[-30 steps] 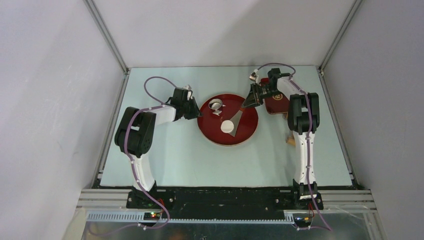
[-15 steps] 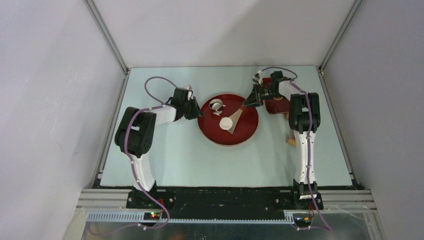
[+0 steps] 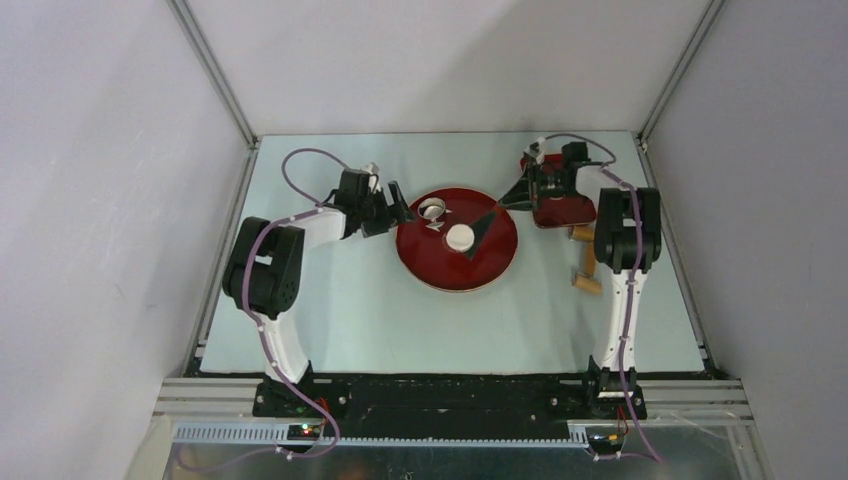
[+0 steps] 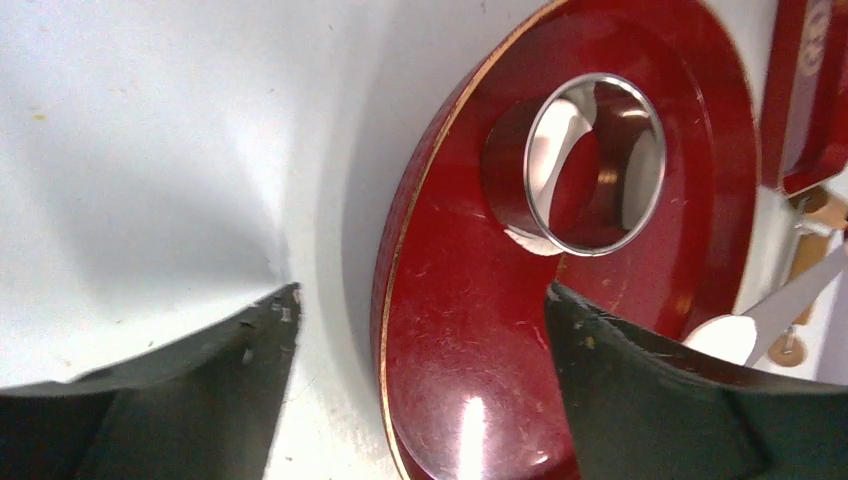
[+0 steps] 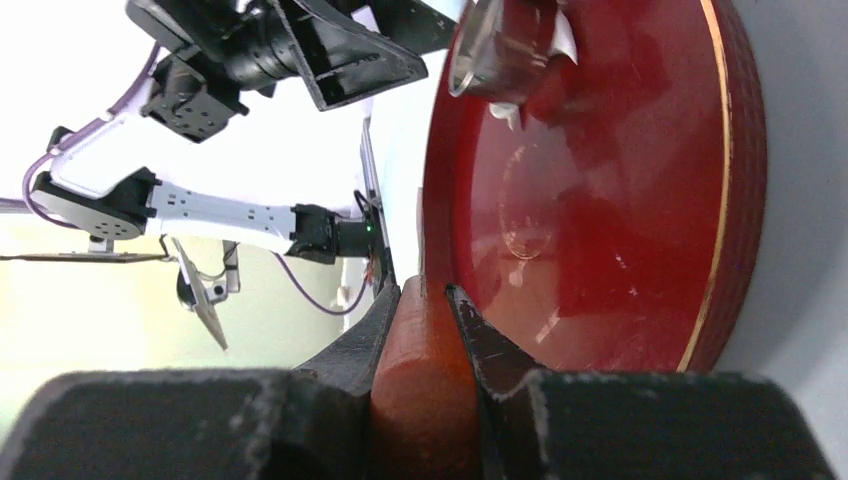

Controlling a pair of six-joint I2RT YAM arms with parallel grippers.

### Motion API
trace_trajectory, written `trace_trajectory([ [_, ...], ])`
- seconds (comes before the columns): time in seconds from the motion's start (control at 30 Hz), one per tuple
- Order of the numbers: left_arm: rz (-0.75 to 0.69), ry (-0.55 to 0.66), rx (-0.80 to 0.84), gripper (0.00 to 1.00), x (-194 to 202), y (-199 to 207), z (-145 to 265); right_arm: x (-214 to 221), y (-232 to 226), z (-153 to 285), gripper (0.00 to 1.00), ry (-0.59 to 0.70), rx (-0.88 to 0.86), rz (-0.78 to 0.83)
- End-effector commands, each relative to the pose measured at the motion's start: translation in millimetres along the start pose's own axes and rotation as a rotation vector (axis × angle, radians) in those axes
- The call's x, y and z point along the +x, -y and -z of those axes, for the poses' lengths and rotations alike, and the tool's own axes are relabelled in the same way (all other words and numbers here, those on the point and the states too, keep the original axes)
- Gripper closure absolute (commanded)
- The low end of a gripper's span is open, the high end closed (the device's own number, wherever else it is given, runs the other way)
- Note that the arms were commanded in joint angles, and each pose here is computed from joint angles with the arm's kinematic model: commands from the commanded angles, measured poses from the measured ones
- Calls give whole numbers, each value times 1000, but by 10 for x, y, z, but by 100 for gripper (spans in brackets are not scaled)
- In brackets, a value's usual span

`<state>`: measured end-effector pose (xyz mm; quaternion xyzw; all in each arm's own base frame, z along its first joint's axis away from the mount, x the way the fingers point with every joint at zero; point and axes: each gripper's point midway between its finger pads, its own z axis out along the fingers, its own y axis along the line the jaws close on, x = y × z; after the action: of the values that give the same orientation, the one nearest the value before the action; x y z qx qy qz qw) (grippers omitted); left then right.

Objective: Roll out the dumpling wrappers from the dough

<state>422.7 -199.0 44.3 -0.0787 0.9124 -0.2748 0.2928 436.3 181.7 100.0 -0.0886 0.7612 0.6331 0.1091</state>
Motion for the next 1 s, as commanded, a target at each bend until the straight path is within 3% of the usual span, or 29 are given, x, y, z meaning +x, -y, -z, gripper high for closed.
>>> trace_trajectory([
  [0.0,-9,117,80,1,-508,224,305,-327,-636,420,100,104,-30,145],
  [0.27,5,179,75,0,-775,70,498,-713,-753,1264,100,320,90,192],
  [0.53,34,191,79,0,-856,-26,577,-940,-365,2144,100,522,252,164],
  [0.97,45,183,78,0,-830,-62,562,-1193,243,2486,100,590,573,139],
])
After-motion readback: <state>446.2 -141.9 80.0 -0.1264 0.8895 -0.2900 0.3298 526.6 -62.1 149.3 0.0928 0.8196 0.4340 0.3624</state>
